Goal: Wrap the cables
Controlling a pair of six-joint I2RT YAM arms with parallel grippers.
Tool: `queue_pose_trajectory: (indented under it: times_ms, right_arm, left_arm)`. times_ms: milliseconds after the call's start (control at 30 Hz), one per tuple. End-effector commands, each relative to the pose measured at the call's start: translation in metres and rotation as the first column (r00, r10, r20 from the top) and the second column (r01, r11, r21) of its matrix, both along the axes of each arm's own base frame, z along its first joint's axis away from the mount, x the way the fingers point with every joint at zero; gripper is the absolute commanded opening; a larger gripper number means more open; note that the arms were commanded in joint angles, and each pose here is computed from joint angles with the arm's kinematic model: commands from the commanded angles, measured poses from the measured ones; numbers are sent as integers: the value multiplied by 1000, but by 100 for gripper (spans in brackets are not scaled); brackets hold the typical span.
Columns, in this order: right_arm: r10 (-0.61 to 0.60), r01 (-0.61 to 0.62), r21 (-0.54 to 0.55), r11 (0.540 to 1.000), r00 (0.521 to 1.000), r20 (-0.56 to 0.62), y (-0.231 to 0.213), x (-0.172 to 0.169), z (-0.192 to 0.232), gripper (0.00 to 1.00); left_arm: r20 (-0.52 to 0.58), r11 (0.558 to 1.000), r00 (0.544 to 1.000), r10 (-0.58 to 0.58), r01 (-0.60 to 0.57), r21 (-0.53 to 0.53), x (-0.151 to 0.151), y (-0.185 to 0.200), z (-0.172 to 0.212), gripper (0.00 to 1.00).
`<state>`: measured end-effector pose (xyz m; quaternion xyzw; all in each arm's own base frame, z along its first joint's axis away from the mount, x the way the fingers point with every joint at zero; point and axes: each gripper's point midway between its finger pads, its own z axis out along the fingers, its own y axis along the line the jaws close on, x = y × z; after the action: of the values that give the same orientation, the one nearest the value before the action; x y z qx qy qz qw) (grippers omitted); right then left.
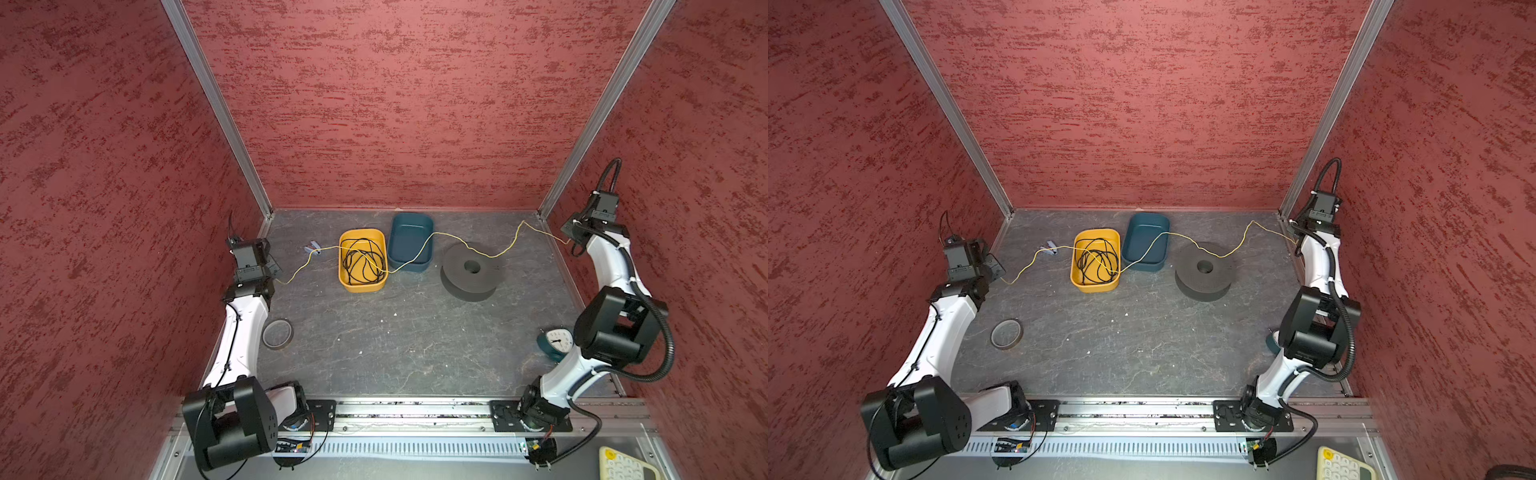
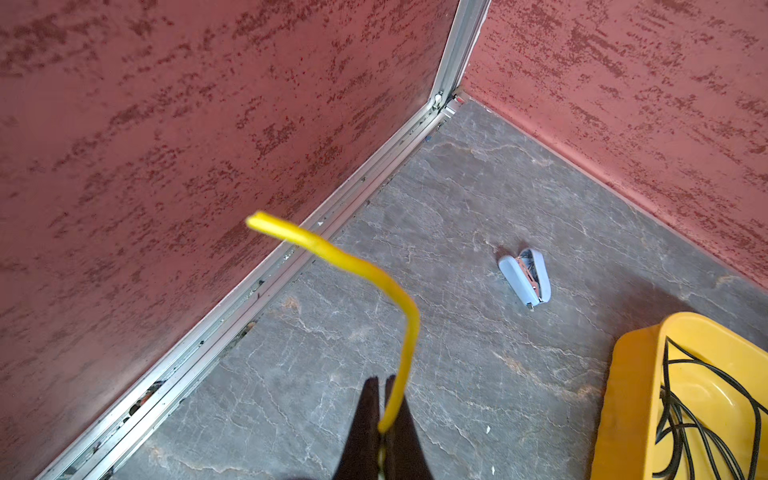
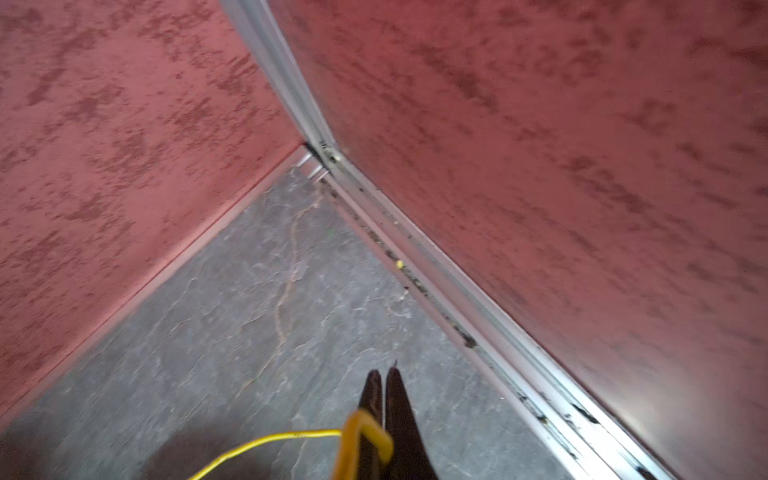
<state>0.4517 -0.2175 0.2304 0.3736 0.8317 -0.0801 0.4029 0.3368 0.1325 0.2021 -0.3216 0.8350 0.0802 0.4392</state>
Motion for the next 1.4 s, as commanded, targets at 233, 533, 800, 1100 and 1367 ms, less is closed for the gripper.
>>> queue_pose_trajectory:
  times_ms: [233,533,800,1100,1367]
  right_arm:
    - [161,-162,59,985,987,23,62,20,-21,5]
    - [279,-296,116,948,949,144,97,34,-17,27]
    - [356,-377,86,922,914,193,127,34,5,69]
    - [445,-483,120,867,860,250,176,2,-5,89]
    - [525,-567,172,806,818,237,194,1,-41,86]
  left_arm:
    - [227,940,925,-304,330,-86,25,-92,53,0]
    - [405,829,803,-437,535,-167,37,-172,81,0]
    - [449,752,735,-507,632,-185,51,-212,83,0]
    - [591,554,590,-551,788,-270,60,-256,85,0]
    - [615,368,447,-650,893,-259,43,-294,72,3]
